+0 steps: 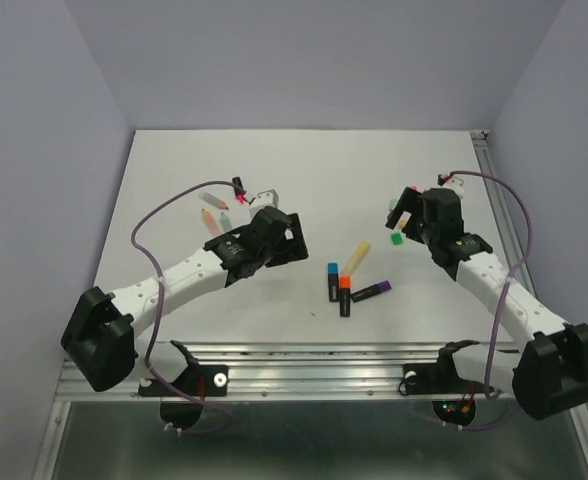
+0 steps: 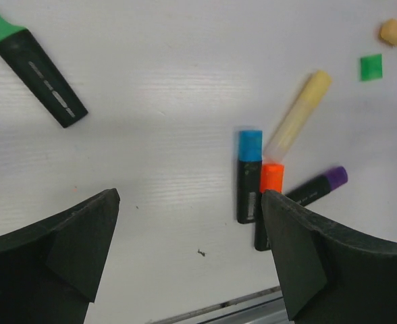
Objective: Open the pen caps
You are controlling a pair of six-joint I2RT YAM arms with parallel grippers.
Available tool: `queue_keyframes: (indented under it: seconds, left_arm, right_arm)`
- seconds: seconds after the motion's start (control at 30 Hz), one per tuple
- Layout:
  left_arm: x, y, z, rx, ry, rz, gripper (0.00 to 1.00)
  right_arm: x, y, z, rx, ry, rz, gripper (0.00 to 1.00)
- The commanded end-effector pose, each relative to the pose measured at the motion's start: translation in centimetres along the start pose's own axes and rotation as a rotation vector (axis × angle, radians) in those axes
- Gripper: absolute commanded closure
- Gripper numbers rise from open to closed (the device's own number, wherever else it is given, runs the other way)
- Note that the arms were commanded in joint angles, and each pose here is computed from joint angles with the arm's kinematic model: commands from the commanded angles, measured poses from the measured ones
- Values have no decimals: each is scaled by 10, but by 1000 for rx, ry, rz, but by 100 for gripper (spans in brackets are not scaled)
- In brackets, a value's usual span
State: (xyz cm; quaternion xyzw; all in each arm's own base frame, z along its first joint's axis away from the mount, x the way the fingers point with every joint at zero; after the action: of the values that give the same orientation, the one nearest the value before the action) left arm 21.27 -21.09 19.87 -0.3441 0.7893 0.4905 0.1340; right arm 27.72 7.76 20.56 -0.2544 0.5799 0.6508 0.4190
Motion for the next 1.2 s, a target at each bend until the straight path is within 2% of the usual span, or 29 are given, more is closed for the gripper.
queue_keyframes:
  seconds: [0.0, 0.13, 0.37, 0.67, 1.17]
  left_arm:
    - [30, 5, -12, 42, -34, 60, 1]
    - [59, 4, -34, 71, -79, 114, 1]
    - [93, -26, -56, -41, -189, 174, 1]
    - [96, -46, -60, -184, -216, 146, 1]
    - [108, -69, -64, -257, -253, 173, 2]
  right_arm:
    - [20, 20, -16, 43, -26, 23, 0]
    - [24, 33, -24, 55, -33, -18, 0]
    - [26, 34, -25, 58, -31, -14, 0]
    - [30, 29, -26, 69, -26, 5, 0]
    - [31, 27, -25, 66, -25, 13, 0]
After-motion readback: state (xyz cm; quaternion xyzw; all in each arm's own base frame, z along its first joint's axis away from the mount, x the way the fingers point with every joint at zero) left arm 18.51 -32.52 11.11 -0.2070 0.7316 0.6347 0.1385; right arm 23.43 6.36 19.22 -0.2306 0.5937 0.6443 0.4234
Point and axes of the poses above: each gripper's point midway between its finger pads, its own y axis back along the fingers, its own z axis along the line the jaws close on, x = y × z, the point moved 9 cm from there along y, back along the fingers, and after that the axes turned 9 degrees about y, right-handed, at the moved point
